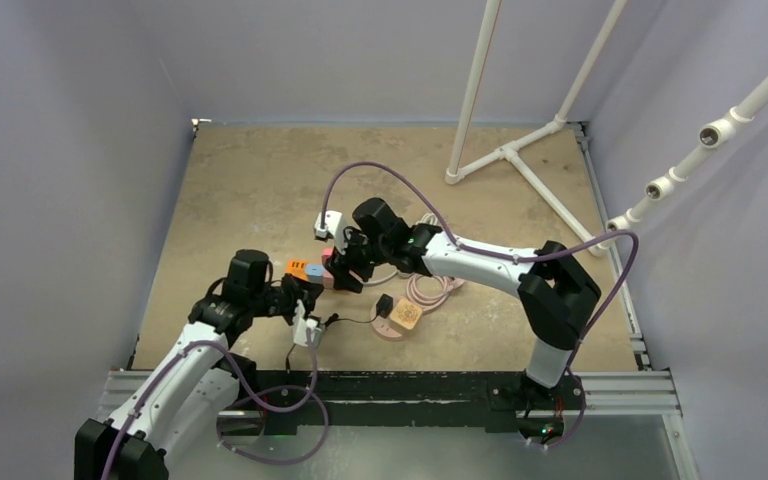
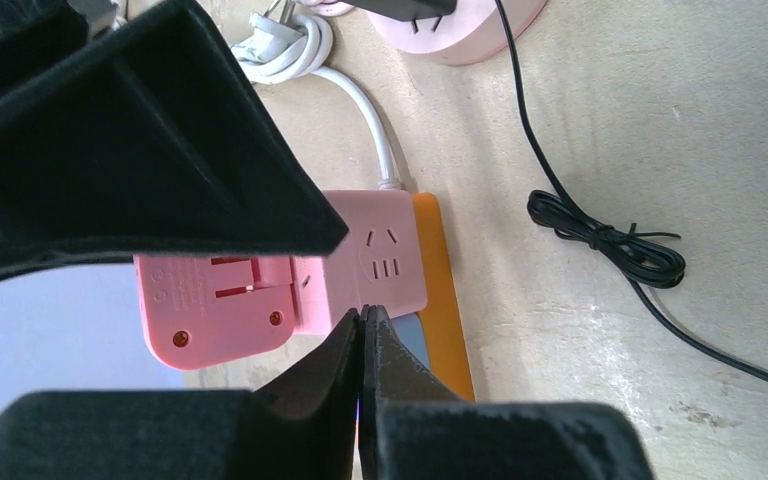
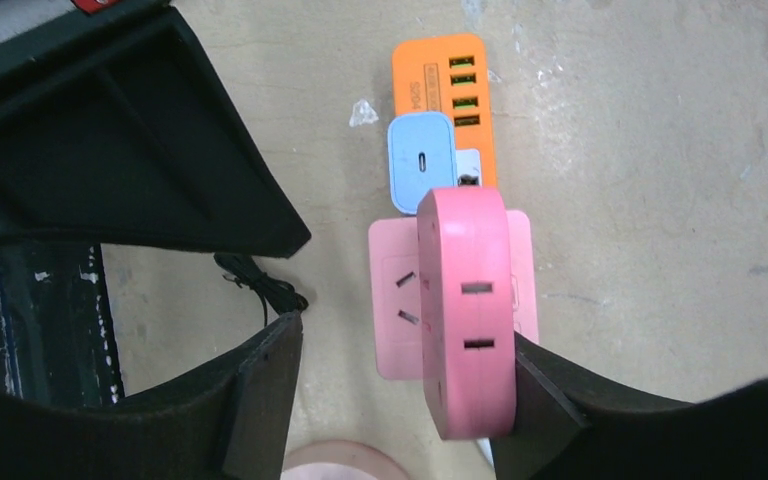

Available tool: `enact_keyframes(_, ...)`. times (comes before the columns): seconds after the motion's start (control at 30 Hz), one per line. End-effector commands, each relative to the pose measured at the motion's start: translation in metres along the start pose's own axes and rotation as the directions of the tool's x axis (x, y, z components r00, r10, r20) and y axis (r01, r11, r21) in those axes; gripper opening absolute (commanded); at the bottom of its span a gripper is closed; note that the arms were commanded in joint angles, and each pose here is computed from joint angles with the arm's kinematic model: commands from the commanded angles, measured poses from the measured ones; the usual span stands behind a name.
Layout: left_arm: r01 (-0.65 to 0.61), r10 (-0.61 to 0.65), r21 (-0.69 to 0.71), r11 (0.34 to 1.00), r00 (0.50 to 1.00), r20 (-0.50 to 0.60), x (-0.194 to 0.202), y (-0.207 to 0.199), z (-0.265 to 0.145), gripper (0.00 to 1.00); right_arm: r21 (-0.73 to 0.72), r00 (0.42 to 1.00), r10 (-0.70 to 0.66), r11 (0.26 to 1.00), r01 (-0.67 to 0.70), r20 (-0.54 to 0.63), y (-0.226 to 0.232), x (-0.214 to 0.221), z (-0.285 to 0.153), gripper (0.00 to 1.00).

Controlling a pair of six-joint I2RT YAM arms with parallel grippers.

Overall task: Insert the plug
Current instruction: Insert the plug into the socket.

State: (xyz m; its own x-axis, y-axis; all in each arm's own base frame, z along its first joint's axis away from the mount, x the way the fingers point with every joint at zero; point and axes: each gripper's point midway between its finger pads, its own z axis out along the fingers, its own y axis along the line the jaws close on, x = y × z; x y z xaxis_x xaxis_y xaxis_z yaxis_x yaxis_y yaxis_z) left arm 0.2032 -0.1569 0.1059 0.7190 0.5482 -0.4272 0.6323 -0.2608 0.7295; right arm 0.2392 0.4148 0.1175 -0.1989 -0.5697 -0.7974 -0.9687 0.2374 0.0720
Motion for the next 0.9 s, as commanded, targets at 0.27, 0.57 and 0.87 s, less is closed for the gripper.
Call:
enact_keyframes(0.27, -0.023, 0.023, -0.001, 1.000, 1.000, 0.014, -0.006, 0.008, -0.002, 0.00, 0.076, 0.996, -0.021, 0.997, 0.015, 0.086, -0.019, -0.045, -0.032, 0.35)
enact_keyframes(0.57, -0.027, 0.027, -0.002, 1.000, 1.000, 0.013, -0.005, 0.008, -0.001, 0.00, 0.050, 0.996, -0.041, 0.998, 0.038, 0.079, -0.018, -0.042, -0.022, 0.24)
enact_keyframes(0.87, -0.027, 0.027, -0.013, 1.000, 1.000, 0.009, -0.004, 0.013, -0.001, 0.00, 0.066, 1.000, -0.025, 0.997, 0.026, -0.004, -0.020, -0.011, -0.013, 0.02)
